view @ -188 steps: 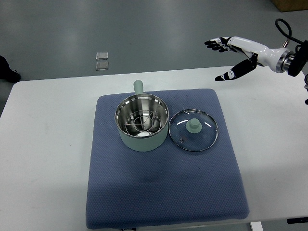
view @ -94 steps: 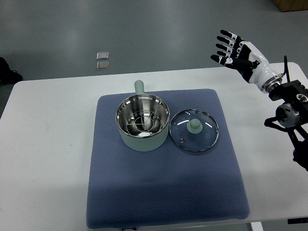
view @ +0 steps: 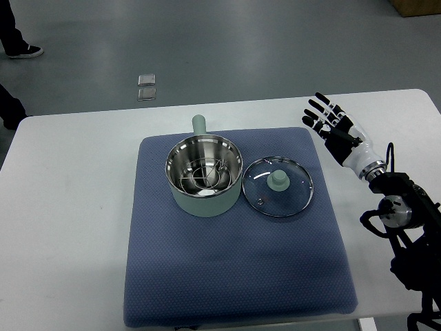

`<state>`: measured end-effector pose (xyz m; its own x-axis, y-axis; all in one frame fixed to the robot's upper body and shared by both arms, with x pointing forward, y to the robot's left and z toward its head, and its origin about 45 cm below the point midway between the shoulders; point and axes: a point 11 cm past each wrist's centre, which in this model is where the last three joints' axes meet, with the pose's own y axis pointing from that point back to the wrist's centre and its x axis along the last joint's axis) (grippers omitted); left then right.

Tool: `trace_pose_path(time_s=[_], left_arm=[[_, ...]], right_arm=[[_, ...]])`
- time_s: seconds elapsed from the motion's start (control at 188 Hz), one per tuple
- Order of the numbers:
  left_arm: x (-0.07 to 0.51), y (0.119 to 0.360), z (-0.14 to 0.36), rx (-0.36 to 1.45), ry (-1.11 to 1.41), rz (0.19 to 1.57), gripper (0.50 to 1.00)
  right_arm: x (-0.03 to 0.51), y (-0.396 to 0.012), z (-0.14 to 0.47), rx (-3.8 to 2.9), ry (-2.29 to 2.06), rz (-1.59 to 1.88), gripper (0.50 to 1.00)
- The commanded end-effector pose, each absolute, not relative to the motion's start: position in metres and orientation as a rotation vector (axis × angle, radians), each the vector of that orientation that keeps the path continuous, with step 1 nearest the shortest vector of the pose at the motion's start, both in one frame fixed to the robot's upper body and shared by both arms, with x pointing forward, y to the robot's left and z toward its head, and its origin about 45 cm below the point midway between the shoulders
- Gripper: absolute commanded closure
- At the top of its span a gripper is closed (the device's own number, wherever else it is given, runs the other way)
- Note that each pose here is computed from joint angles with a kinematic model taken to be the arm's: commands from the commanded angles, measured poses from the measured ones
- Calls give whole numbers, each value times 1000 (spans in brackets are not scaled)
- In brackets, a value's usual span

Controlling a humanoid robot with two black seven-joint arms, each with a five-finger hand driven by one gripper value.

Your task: Open lid and place right of pot

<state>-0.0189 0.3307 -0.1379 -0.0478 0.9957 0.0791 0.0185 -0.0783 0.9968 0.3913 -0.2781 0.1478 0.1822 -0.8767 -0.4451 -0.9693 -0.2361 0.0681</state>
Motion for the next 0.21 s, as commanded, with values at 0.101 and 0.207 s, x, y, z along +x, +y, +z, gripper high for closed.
trace_pose_path(time_s=[0.101,0.207], left_arm=[[-19,331,-138,1256,1219,1295,500],[-19,331,-138,1256,1219,1295,500]], right_arm=[[386,-284,134,-2204,1809,637,570],[385,-284,133,-2205,1809,641,570]])
